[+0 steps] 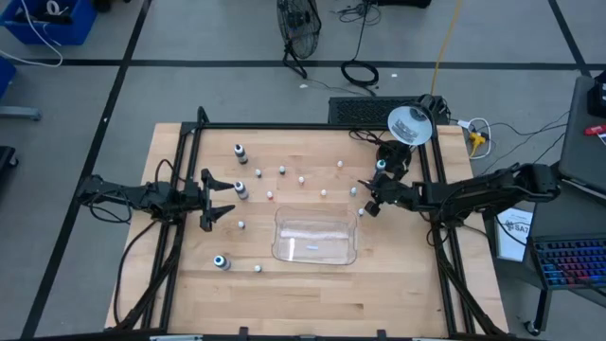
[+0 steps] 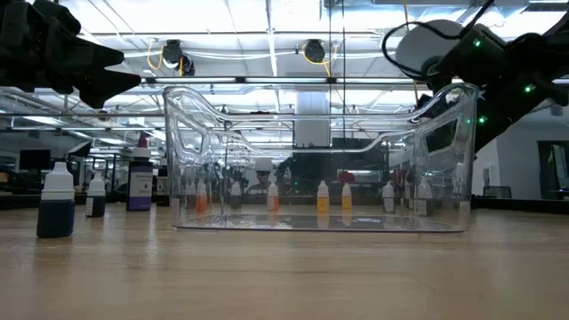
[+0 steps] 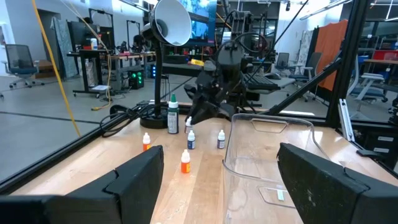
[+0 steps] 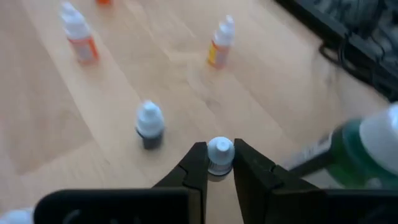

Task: Pick & Place food coloring
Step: Put the small red food coloring bottle into the bin

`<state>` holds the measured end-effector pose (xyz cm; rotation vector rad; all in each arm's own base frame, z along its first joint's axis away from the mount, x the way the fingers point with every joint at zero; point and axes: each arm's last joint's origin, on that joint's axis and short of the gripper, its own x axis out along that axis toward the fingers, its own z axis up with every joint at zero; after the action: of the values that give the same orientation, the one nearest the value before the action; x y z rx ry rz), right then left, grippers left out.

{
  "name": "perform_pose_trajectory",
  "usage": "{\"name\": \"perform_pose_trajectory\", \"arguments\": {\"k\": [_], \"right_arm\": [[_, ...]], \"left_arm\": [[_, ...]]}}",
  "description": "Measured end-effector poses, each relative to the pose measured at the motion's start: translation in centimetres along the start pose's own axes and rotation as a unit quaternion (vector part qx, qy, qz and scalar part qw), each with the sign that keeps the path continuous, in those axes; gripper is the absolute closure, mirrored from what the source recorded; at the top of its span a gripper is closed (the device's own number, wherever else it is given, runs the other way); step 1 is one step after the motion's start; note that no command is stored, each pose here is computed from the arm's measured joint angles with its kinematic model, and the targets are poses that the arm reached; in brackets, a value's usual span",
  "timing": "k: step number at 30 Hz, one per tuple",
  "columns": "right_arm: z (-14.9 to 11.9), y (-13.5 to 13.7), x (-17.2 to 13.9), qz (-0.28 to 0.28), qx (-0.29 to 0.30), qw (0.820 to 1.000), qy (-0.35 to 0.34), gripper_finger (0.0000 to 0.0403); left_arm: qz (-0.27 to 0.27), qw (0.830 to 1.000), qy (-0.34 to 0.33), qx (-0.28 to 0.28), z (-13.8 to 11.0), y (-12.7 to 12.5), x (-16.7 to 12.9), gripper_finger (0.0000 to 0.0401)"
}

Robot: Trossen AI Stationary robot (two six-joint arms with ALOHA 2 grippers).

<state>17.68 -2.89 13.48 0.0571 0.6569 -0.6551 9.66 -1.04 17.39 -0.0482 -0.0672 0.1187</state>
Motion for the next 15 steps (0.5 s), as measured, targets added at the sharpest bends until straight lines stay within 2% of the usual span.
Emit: {"name": "perform_pose_trajectory", "arguments": {"k": [9, 15], "right_arm": [[3.7, 1.4, -2.7, 0.052, -0.022, 0.995, -0.078, 0.0361], [7.1, 3.5, -5.2, 0.101, -0.052, 0.987, -0.117, 0.0361]], "left_arm": [[0.0, 1.0, 0.0, 0.0, 0.0, 0.0, 0.0, 0.0091], [0.0, 1.0, 0.0, 0.0, 0.0, 0.0, 0.0, 0.0091]]}}
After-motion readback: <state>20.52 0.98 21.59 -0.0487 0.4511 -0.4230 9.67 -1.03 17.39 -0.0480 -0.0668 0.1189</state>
